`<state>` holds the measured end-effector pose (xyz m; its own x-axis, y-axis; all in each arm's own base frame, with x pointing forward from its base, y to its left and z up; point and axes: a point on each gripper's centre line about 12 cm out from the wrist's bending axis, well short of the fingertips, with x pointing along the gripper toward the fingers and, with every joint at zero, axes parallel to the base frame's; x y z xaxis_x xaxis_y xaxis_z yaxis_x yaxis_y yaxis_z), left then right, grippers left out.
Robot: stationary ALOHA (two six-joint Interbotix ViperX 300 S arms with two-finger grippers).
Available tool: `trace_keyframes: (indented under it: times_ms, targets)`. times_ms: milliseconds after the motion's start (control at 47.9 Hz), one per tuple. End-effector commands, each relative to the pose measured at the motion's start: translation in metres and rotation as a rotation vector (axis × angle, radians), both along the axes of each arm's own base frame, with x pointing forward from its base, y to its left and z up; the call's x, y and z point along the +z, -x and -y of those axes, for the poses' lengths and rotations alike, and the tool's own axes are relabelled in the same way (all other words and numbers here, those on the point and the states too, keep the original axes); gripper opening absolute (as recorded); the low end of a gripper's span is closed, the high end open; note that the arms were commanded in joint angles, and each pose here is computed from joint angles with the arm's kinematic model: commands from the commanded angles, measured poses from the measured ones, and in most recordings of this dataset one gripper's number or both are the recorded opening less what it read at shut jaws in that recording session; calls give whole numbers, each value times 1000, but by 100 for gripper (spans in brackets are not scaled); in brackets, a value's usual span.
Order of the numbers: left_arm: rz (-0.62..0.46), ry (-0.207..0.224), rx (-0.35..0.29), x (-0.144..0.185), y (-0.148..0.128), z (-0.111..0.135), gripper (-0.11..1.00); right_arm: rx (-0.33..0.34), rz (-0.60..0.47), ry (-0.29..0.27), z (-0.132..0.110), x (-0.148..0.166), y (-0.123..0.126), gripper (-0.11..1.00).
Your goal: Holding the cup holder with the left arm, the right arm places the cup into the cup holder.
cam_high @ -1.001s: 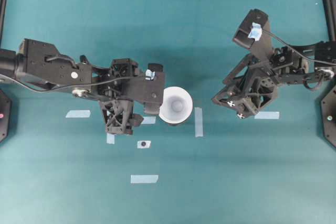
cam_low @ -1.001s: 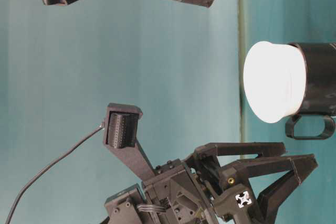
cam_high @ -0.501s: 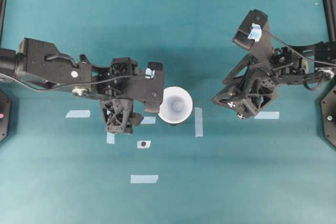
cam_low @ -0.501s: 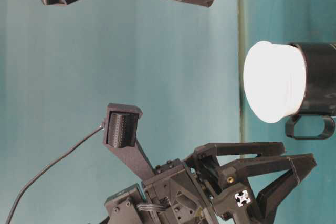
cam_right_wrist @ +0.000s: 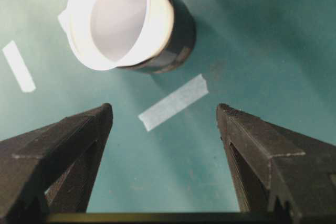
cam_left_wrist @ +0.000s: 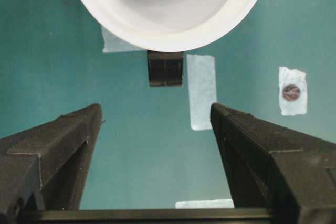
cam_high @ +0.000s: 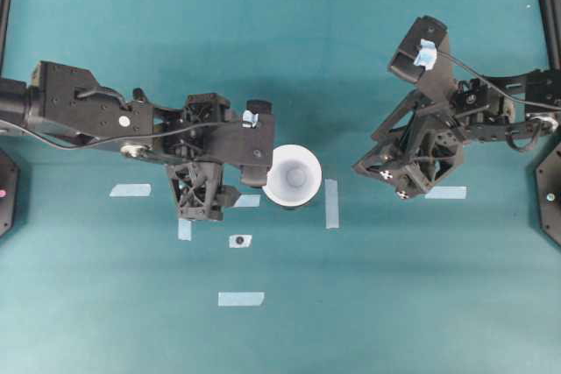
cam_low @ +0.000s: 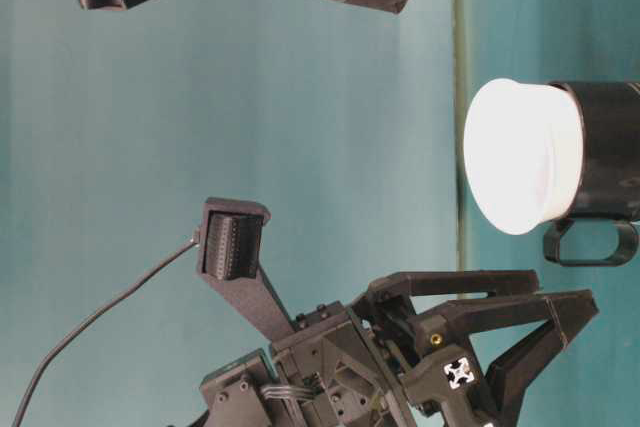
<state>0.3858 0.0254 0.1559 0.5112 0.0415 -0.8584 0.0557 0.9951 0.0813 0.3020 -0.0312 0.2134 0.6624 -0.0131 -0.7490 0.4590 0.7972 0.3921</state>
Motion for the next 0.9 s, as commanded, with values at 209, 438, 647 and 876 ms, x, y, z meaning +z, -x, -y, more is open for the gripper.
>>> trace_keyframes:
  times_ms: [209, 438, 647, 876]
  targets:
    - [53, -6, -3, 18, -3, 0, 85, 5, 55, 17, 0, 12, -1, 85]
    - [57, -4, -1, 19, -4, 0, 85, 6, 58, 17, 0, 13, -1, 85]
    - [58, -7, -3, 19, -4, 0, 85, 4, 55, 16, 0, 13, -1, 85]
    - [58, -3, 2, 19, -4, 0, 85, 3, 55, 15, 0, 13, -1, 85]
